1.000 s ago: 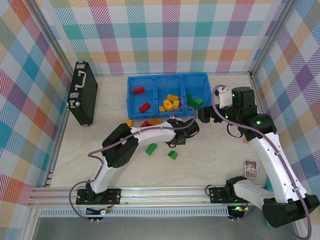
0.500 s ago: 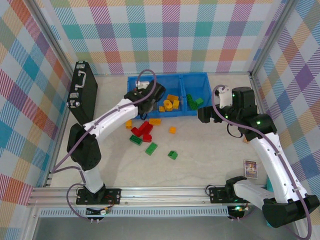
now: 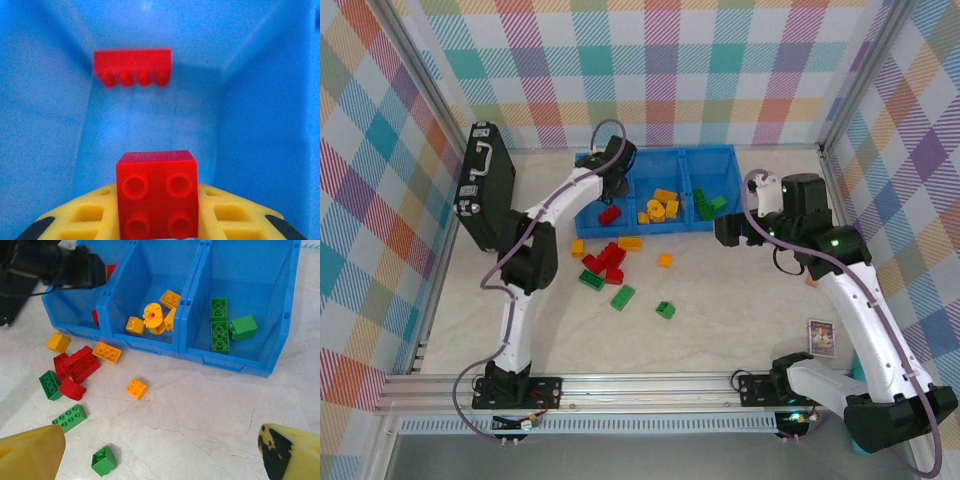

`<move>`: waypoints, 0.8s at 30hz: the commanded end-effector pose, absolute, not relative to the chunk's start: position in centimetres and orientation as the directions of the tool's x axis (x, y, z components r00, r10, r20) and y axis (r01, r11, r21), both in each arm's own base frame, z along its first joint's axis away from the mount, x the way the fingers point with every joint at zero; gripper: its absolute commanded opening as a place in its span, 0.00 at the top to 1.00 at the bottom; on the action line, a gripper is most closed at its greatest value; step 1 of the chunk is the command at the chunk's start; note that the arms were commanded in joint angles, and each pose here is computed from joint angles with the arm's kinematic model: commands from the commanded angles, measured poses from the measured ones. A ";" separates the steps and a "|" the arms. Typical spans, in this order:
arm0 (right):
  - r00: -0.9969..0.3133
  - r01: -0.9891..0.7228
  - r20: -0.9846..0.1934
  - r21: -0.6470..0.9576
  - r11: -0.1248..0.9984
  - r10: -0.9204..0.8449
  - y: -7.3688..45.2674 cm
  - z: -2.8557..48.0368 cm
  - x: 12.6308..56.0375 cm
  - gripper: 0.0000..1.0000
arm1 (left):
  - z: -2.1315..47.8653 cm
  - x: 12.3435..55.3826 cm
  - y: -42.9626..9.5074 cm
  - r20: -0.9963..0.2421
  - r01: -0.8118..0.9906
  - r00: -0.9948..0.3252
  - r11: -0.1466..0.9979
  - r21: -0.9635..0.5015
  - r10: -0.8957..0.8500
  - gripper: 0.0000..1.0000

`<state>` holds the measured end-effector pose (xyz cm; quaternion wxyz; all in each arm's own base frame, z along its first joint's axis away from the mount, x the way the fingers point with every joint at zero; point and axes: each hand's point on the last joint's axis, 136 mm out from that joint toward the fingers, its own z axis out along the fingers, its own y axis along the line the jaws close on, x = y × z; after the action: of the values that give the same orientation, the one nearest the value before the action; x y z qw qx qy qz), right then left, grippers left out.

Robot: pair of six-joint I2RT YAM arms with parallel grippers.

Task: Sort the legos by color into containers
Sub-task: Place the lego in the container.

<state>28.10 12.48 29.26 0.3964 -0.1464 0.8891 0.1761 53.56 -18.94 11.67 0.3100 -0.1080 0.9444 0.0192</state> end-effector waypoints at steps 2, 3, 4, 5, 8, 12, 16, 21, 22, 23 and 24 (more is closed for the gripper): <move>-0.641 -0.404 -0.760 0.214 0.889 -0.109 12.8 29.6 28.3 0.01 | 12.3 55.1 -19.1 -0.581 -0.168 -0.800 0.985 -0.027 -0.153 0.69; -0.644 -0.401 -0.757 0.212 0.891 -0.109 12.8 29.5 28.4 0.01 | 12.3 55.5 -19.1 -0.588 -0.161 -0.796 0.987 -0.029 -0.147 0.68; -0.646 -0.398 -0.755 0.211 0.893 -0.110 12.8 29.4 28.5 0.01 | 12.5 55.7 -19.1 -0.595 -0.159 -0.790 0.987 -0.027 -0.144 0.67; -0.649 -0.398 -0.752 0.210 0.893 -0.112 12.8 29.3 28.6 0.01 | 12.6 56.0 -19.0 -0.600 -0.154 -0.788 0.988 -0.025 -0.138 0.65; -0.653 -0.397 -0.748 0.207 0.894 -0.117 12.9 29.1 28.9 0.01 | 13.0 56.4 -18.9 -0.602 -0.138 -0.788 0.990 -0.028 -0.127 0.55; -0.657 -0.397 -0.745 0.212 0.893 -0.116 13.0 28.9 29.3 0.01 | 14.1 56.3 -18.7 -0.611 -0.120 -0.784 0.992 -0.025 -0.110 0.49; -0.657 -0.403 -0.746 0.221 0.888 -0.113 13.3 28.9 29.5 0.01 | 16.7 55.4 -18.2 -0.628 -0.110 -0.772 0.994 -0.020 -0.098 0.46; -0.650 -0.401 -0.753 0.227 0.887 -0.102 13.3 29.2 29.4 0.01 | 19.7 51.3 -17.4 -0.644 -0.088 -0.758 0.995 -0.052 -0.101 0.46; -0.650 -0.401 -0.753 0.227 0.887 -0.101 13.3 29.2 29.3 0.01 | 19.9 50.2 -17.2 -0.649 -0.084 -0.754 0.995 -0.058 -0.102 0.47; -0.651 -0.398 -0.753 0.227 0.889 -0.099 13.2 29.1 29.3 0.01 | 19.9 48.9 -16.7 -0.649 -0.097 -0.752 0.994 -0.059 -0.112 0.47; -0.651 -0.398 -0.753 0.228 0.888 -0.098 13.2 29.1 29.3 0.01 | 20.1 47.6 -16.2 -0.648 -0.101 -0.752 0.993 -0.063 -0.118 0.47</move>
<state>29.31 12.85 27.72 0.3742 -0.1423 0.8996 0.1747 49.79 -16.72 15.28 0.3021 -0.0521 0.9517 0.0148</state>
